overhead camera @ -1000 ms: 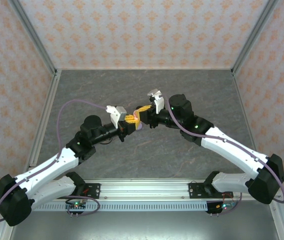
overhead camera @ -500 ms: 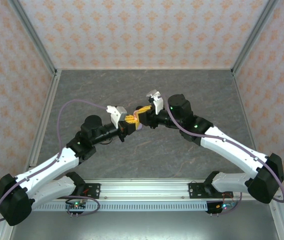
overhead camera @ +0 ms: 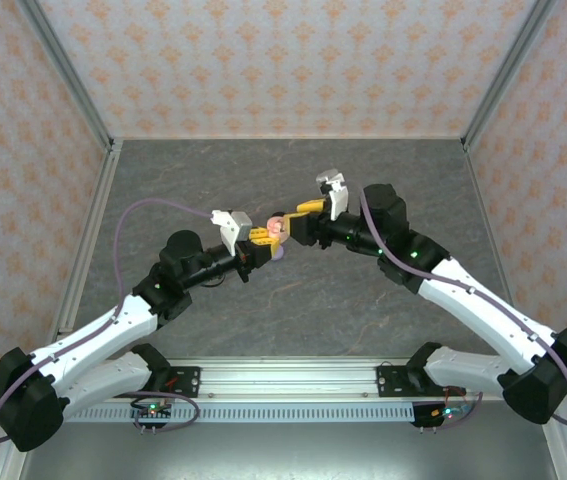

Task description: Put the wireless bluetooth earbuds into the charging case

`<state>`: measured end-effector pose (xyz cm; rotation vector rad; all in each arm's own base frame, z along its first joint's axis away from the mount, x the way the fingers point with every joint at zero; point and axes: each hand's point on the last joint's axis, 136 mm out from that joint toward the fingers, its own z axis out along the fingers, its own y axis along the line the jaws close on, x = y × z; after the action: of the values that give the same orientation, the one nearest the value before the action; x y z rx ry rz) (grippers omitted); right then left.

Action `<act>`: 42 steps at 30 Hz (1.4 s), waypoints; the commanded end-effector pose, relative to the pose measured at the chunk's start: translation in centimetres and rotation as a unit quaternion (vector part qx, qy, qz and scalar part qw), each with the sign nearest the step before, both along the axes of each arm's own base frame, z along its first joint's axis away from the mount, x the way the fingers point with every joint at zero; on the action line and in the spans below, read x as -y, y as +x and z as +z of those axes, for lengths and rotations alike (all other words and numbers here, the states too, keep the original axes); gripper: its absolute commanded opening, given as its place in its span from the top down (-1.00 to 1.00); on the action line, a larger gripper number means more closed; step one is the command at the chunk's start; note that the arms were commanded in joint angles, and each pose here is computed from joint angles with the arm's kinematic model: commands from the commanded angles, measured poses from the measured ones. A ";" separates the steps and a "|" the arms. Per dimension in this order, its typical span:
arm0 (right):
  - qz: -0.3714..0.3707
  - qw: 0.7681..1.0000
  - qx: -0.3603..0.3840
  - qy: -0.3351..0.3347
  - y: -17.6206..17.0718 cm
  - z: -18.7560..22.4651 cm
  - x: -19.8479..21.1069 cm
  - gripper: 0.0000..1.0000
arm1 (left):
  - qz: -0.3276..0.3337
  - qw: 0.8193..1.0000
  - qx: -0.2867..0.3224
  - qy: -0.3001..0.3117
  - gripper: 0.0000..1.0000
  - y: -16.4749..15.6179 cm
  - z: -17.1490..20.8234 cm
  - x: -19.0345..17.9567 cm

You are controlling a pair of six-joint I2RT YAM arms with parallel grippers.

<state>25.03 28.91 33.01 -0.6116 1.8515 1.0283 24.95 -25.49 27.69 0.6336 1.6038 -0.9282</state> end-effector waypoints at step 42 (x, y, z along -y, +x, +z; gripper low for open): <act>0.104 0.987 -0.084 -0.087 -2.7 4.2 -0.4 -0.72 | -0.041 0.987 0.146 -0.053 1.00 -1.3 8.6 2.3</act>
<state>23.17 28.17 36.71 -0.8157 2.1202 0.9702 24.53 -27.32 34.14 0.6977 1.3385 -0.9017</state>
